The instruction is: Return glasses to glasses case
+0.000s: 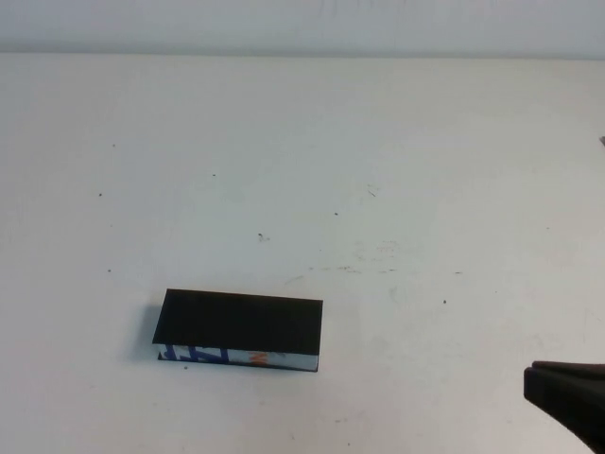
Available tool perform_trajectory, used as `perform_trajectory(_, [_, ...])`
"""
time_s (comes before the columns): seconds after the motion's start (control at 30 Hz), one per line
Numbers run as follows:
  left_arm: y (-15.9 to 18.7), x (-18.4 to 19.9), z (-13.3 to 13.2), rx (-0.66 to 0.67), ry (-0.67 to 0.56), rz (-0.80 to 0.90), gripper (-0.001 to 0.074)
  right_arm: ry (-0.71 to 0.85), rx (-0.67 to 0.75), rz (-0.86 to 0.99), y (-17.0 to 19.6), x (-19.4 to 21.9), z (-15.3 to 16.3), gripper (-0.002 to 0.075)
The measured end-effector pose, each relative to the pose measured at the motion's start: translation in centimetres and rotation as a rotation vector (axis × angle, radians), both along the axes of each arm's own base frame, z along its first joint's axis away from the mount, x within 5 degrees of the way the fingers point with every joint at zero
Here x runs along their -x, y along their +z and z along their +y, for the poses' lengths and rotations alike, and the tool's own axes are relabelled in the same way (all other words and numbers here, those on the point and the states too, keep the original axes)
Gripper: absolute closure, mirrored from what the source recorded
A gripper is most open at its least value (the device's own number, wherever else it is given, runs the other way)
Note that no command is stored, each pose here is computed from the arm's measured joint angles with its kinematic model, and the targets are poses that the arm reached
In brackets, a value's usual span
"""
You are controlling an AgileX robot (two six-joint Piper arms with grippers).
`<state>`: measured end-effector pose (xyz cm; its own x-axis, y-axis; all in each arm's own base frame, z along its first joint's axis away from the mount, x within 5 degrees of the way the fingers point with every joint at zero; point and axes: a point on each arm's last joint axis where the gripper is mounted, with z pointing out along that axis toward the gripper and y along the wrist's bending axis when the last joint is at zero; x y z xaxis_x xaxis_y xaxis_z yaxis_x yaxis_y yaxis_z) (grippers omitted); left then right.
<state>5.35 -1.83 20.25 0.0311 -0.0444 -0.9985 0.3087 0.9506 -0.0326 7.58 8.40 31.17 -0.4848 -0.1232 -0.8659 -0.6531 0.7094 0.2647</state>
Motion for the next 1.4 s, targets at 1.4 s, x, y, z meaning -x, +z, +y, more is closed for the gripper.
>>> perform_trajectory(1.4, [0.0,0.0,0.0,0.003,0.000,0.001,0.0734,-0.836,-0.002,-0.342,-12.5,2.0,-8.4,0.0739])
